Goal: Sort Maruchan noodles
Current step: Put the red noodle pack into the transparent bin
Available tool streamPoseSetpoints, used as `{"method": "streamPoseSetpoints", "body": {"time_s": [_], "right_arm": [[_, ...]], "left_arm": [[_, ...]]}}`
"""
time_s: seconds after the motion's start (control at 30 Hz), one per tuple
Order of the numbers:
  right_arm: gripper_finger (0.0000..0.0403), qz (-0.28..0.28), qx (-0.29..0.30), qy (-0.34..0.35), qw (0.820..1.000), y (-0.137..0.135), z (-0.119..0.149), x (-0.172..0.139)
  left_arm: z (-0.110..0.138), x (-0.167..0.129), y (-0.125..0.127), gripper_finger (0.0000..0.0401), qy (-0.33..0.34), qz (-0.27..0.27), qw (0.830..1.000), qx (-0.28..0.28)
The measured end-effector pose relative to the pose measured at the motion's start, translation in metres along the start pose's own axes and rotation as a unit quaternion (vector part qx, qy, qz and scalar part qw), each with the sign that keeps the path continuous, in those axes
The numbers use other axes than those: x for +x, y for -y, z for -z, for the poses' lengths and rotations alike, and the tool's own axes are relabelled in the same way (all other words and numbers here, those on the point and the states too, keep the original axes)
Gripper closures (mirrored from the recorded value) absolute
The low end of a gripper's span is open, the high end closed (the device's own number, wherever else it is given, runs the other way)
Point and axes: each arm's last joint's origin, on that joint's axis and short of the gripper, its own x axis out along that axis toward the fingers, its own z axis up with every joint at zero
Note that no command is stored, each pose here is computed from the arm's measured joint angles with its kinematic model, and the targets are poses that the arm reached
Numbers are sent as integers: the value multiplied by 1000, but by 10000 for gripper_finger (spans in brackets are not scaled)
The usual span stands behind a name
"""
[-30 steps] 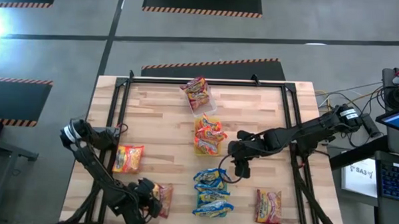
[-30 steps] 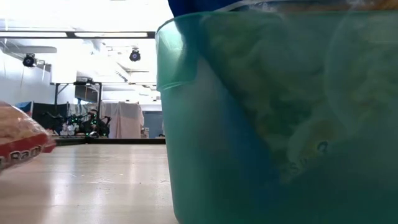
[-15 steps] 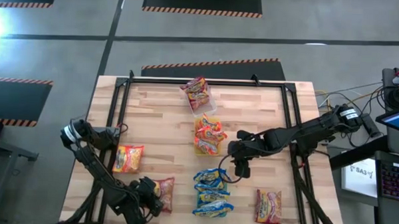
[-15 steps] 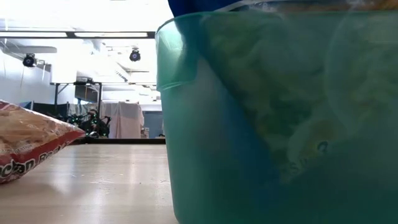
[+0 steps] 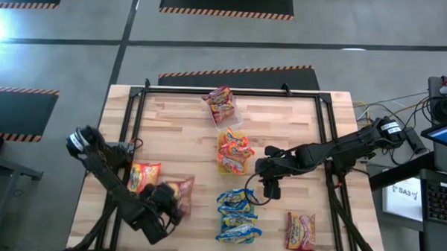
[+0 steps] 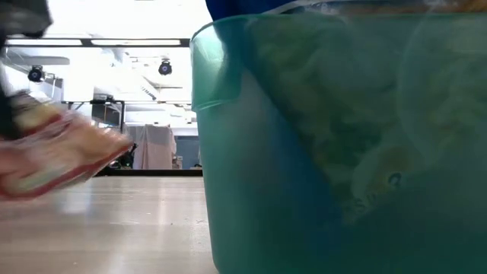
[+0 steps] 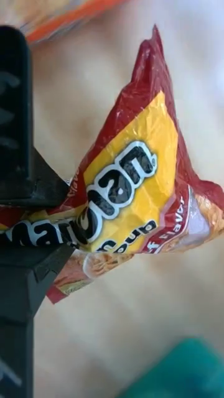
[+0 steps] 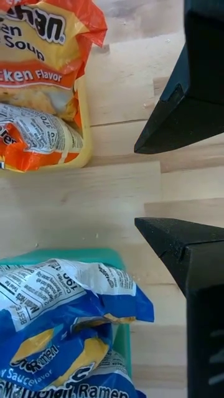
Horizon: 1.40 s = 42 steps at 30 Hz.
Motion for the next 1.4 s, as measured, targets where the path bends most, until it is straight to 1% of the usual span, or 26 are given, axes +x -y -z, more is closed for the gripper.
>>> {"method": "streamPoseSetpoints", "body": {"time_s": [0.1, 0.23, 0.33, 0.43, 0.57, 0.7, 0.77, 0.83, 0.87, 0.93, 1.0, 1.03, 1.1, 1.17, 1.27, 1.4], "right_arm": [[236, 1, -10, 0, 1000, 1, 0, 0], [236, 3, -16, 0, 1000, 2, 0, 0], [236, 29, -21, 6, 999, 4, -1, 0], [236, 66, -22, 7, 998, 8, 1, -4], [236, 75, -20, -4, 997, 13, 6, -15], [236, 79, -26, 5, 997, 15, 9, -27], [236, 87, -35, 14, 996, 16, 10, -32], [236, 103, -45, 20, 993, 18, 13, -35], [236, 114, -51, 25, 992, 19, 14, -36], [236, 145, -59, 30, 987, 22, 17, -37], [236, 179, -63, 35, 981, 25, 18, -37], [236, 195, -64, 36, 978, 26, 19, -36], [236, 221, -66, 35, 972, 27, 20, -36], [236, 227, -68, 30, 971, 28, 21, -36], [236, 225, -68, 28, 972, 28, 22, -36], [236, 224, -67, 30, 972, 28, 21, -36]], "left_arm": [[-17, 2, -6, 361, 52, -30, 998, 21], [-42, 7, -11, 361, 113, -68, 989, 59], [-63, 16, -12, 361, 152, -97, 979, 94], [-88, 27, -13, 361, 192, -134, 964, 129], [-126, 40, -21, 361, 239, -195, 938, 160], [-169, 47, -33, 361, 254, -248, 919, 171], [-192, 52, -37, 361, 249, -260, 915, 180], [-215, 58, -37, 361, 234, -255, 917, 201], [-228, 62, -37, 361, 223, -241, 920, 216], [-253, 70, -36, 361, 210, -191, 926, 248], [-277, 77, -37, 361, 228, -145, 926, 264], [-287, 78, -39, 361, 243, -136, 923, 268], [-305, 81, -47, 361, 261, -135, 917, 268], [-315, 86, -58, 361, 249, -120, 921, 273], [-323, 99, -69, 361, 221, -80, 931, 278], [-325, 116, -73, 361, 202, -86, 933, 284]]}}
